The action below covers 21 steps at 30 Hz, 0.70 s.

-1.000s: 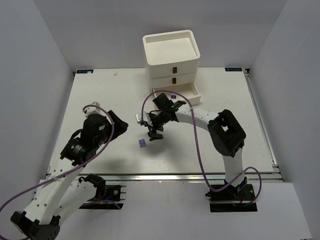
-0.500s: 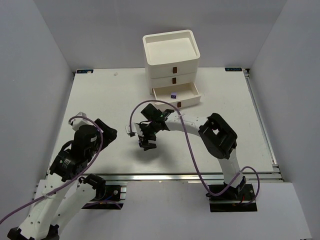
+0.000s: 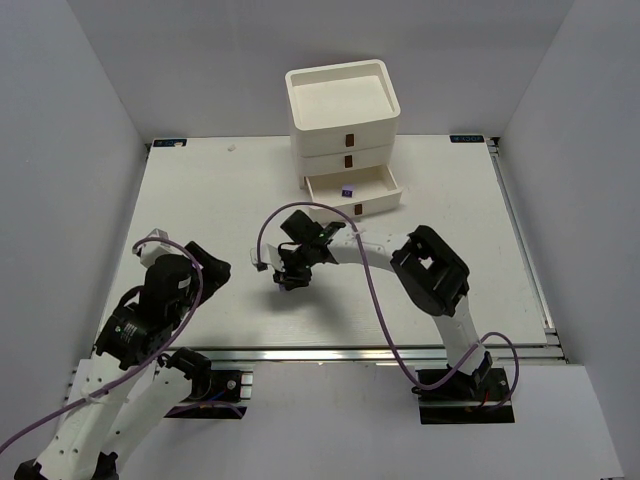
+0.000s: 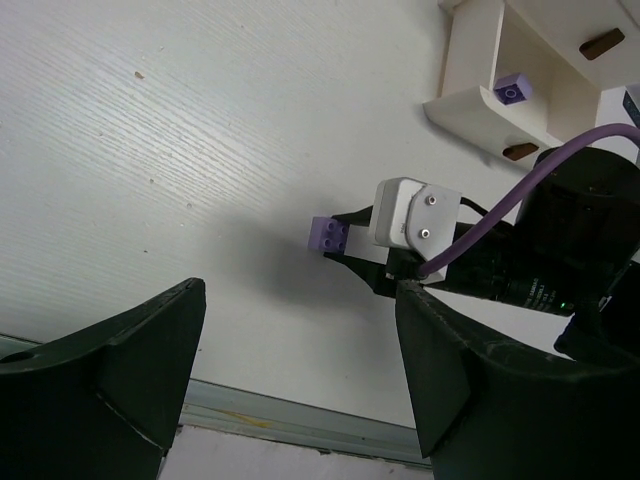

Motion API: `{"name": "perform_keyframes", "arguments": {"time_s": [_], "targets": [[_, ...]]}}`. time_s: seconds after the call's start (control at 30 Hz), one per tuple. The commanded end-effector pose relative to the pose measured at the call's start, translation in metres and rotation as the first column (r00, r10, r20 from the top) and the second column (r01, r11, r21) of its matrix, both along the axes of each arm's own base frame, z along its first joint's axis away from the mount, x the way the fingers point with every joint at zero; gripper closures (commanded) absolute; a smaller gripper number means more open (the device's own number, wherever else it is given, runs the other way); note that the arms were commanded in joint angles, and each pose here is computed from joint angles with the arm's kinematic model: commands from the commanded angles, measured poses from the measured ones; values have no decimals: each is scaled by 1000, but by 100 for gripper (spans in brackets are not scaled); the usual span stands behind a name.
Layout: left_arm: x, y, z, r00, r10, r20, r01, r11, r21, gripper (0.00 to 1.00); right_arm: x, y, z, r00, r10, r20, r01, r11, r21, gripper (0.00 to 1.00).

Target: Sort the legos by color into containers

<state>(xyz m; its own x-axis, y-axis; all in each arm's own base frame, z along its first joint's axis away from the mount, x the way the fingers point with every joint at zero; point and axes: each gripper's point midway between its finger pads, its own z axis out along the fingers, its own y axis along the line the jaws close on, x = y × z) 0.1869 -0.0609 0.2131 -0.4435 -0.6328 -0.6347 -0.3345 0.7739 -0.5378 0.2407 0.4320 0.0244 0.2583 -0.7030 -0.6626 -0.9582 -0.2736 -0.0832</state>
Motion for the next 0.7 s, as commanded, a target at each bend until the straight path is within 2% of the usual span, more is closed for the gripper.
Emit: {"name": "perform_keyframes", "arguments": {"time_s": [0.0, 0.1, 0.2, 0.37, 0.53, 0.67], "targets": [[1, 0, 0, 1000, 16, 5, -16, 1000, -20, 14, 7, -4, 32, 999, -41, 30, 40, 998, 51, 100], [1, -3, -4, 1000, 6, -2, -6, 1000, -24, 14, 27, -14, 68, 988, -147, 44, 141, 983, 115, 100], [3, -8, -11, 1000, -11, -8, 11, 999, -35, 14, 65, -34, 108, 944, -318, 90, 299, 937, 178, 100], [11, -19, -18, 999, -39, 3, 40, 997, -64, 14, 135, -86, 154, 776, -591, 220, 539, 802, 257, 100], [18, -25, -19, 998, -62, -2, 61, 996, -60, 14, 185, -137, 156, 620, -738, 267, 682, 675, 282, 100], [20, -29, -20, 997, -76, 1, 76, 995, -64, 14, 222, -156, 144, 546, -798, 254, 753, 601, 268, 100]]}}
